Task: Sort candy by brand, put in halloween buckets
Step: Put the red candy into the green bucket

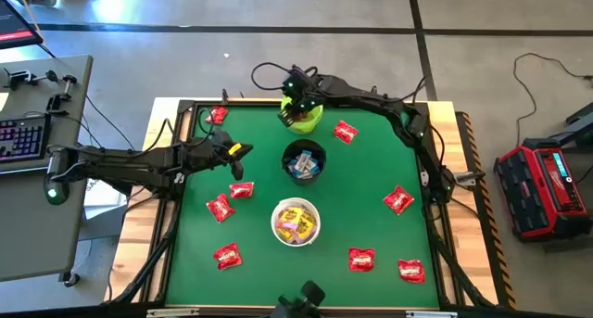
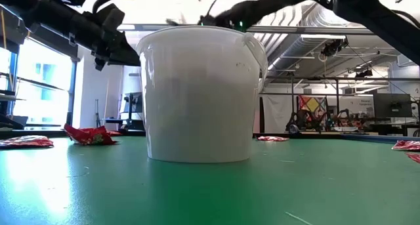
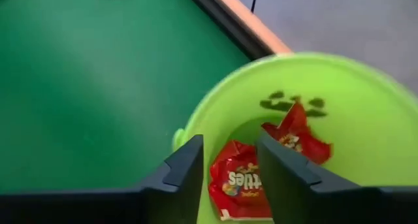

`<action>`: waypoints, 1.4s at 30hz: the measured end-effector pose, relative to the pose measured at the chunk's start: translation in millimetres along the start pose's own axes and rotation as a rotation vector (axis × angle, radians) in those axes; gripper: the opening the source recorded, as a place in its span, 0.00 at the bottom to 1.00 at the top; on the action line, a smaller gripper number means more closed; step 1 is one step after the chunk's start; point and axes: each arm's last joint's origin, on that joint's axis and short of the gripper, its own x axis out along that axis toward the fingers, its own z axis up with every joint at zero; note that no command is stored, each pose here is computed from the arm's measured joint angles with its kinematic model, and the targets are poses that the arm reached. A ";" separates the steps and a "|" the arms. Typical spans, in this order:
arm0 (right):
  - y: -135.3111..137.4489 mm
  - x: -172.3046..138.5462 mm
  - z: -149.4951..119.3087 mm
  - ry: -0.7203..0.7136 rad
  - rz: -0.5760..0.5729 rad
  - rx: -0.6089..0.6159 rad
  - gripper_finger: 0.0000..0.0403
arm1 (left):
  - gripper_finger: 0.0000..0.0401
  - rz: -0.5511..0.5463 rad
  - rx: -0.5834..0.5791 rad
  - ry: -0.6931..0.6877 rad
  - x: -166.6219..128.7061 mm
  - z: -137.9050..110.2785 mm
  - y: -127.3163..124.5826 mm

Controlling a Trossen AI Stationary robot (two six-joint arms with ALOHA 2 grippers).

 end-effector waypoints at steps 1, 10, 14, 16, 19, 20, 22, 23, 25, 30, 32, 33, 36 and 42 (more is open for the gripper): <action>4.0 -6.6 3.4 -0.009 -0.013 -0.024 0.27 | 0.00 -0.003 0.003 0.003 0.0 -0.2 0.0; 51.3 -55.7 22.9 -0.136 0.028 -0.172 0.03 | 0.00 -0.084 0.068 0.052 -0.2 -3.5 -1.8; 74.2 -58.3 16.2 -0.138 0.056 -0.213 0.01 | 0.00 -0.118 0.099 0.089 -0.5 -6.5 -2.2; 88.0 -60.5 12.4 -0.150 0.055 -0.232 0.00 | 0.00 -0.135 0.118 0.100 -0.6 -7.3 -2.5; 109.6 -64.9 7.5 -0.193 0.040 -0.259 0.00 | 0.00 -0.198 0.157 0.117 -1.0 -8.4 -4.0; 116.0 -66.3 5.6 -0.202 0.044 -0.269 0.00 | 0.00 -0.221 0.168 0.120 -1.2 -8.6 -4.9; 125.9 -68.5 2.6 -0.214 0.056 -0.280 0.00 | 0.00 -0.244 0.181 0.123 -1.9 -9.2 -6.7; 129.5 -69.3 1.2 -0.216 0.061 -0.285 0.00 | 0.00 -0.252 0.187 0.124 -2.3 -9.5 -7.7; 136.5 -70.9 -2.0 -0.217 0.064 -0.296 0.00 | 0.00 -0.264 0.194 0.125 -3.0 -10.1 -9.7; 150.7 -74.6 -8.0 -0.227 0.073 -0.297 0.00 | 0.00 -0.266 0.204 0.137 -4.1 -12.0 -11.7; 157.7 -76.4 -11.4 -0.227 0.086 -0.294 0.00 | 0.00 -0.260 0.209 0.149 -4.4 -13.3 -11.6; 162.2 -77.6 -13.7 -0.227 0.094 -0.297 0.00 | 0.00 -0.257 0.211 0.153 -4.4 -13.8 -11.3; 176.9 -81.9 -21.2 -0.229 0.120 -0.314 0.00 | 0.00 -0.256 0.212 0.158 -4.5 -14.2 -11.2; 196.1 -87.6 -32.8 -0.219 0.167 -0.319 0.00 | 0.00 -0.258 0.221 0.157 -4.5 -14.3 -11.2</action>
